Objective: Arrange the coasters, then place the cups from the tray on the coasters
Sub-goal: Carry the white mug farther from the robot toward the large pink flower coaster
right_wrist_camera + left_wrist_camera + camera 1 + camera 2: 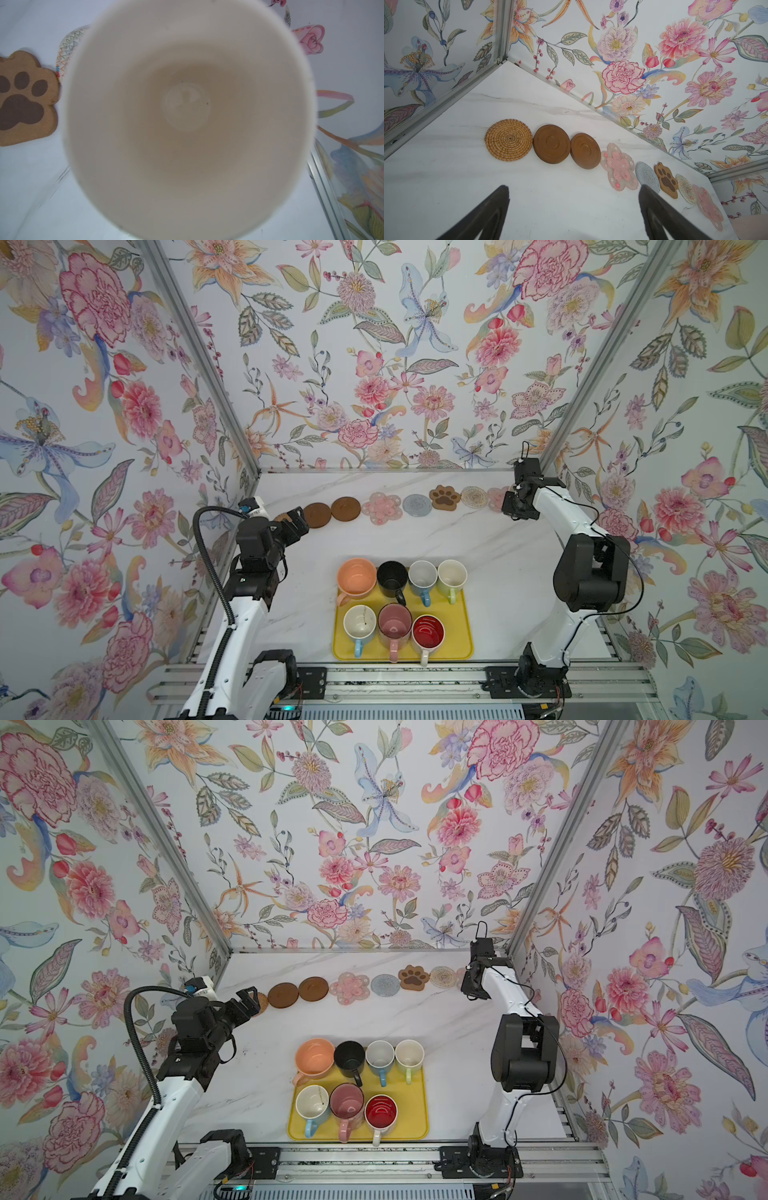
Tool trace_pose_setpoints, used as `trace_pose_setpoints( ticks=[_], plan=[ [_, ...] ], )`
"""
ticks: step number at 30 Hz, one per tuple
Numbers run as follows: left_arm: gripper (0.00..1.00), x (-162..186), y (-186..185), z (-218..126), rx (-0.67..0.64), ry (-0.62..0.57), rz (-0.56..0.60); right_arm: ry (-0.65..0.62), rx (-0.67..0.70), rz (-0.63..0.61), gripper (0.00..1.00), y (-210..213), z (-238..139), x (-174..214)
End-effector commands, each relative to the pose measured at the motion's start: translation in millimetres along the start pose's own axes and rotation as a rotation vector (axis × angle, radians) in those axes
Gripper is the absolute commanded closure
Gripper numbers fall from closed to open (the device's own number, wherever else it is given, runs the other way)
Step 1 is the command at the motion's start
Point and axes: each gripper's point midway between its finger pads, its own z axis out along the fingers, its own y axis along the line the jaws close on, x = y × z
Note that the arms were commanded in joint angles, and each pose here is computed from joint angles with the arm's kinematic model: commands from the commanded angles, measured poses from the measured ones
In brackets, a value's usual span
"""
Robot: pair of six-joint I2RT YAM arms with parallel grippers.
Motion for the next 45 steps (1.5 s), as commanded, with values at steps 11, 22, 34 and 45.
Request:
trace_pose_setpoints(
  ticks=[11,22,34,45],
  plan=[
    [0.01,6.8,7.4,-7.1,-0.031,0.033,0.003,-0.087,-0.017,-0.008,1.00,7.0,37.5,-64.3],
    [0.01,5.4,10.9,-7.4,-0.055,0.034,0.013,-0.072,-0.055,-0.012,1.00,14.4,48.3,-70.4],
    [0.01,7.6,12.8,-6.0,-0.061,0.043,0.015,-0.055,-0.045,-0.027,1.00,11.7,57.4,-66.9],
    [0.01,9.4,14.3,-5.5,-0.067,0.045,0.017,-0.025,-0.048,-0.032,1.00,14.0,72.7,-60.3]
  ],
)
